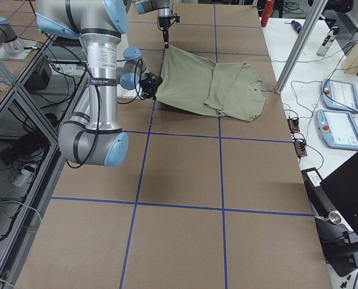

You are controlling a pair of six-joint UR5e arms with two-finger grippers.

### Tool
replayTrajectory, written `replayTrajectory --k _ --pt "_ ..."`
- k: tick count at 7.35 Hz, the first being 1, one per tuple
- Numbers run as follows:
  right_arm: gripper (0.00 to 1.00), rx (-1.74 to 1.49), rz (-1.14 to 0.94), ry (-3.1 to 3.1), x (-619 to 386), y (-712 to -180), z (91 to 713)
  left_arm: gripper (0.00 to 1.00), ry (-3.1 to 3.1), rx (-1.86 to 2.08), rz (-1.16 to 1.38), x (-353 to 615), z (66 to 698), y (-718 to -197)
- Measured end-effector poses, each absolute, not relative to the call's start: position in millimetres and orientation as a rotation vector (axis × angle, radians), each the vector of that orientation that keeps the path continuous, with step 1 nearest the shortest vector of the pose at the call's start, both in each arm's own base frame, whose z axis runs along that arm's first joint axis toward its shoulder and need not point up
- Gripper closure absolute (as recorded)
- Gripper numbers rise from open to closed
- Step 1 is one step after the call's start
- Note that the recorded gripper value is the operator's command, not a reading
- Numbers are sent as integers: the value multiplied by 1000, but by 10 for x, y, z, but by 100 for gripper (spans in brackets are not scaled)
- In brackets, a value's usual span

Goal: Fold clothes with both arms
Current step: 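Lift the hem with both grippers and fold it over toward the collar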

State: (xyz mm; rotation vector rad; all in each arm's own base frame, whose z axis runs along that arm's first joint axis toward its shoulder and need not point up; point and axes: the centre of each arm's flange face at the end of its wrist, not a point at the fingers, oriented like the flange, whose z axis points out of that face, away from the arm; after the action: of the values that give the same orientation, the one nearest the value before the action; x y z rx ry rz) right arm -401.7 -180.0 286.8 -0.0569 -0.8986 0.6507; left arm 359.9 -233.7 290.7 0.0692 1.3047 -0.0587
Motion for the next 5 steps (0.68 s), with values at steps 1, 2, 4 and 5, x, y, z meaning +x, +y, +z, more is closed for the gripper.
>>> replayTrajectory --k 1,2,4,5 --pt "100 -103 631 -895 -3589 -1751 2519 100 1303 8 -15 3302 2517 -2177" --pt "100 -150 604 -909 -3137 -1751 2231 100 1297 -47 17 2954 2137 -2056" --pt "100 -148 528 -937 -2729 -1974 2007 100 1283 -79 6 2755 1711 -2236" --pt "100 -101 506 -935 -2908 -2226 1986 100 1260 -53 -13 2995 1673 -2536"
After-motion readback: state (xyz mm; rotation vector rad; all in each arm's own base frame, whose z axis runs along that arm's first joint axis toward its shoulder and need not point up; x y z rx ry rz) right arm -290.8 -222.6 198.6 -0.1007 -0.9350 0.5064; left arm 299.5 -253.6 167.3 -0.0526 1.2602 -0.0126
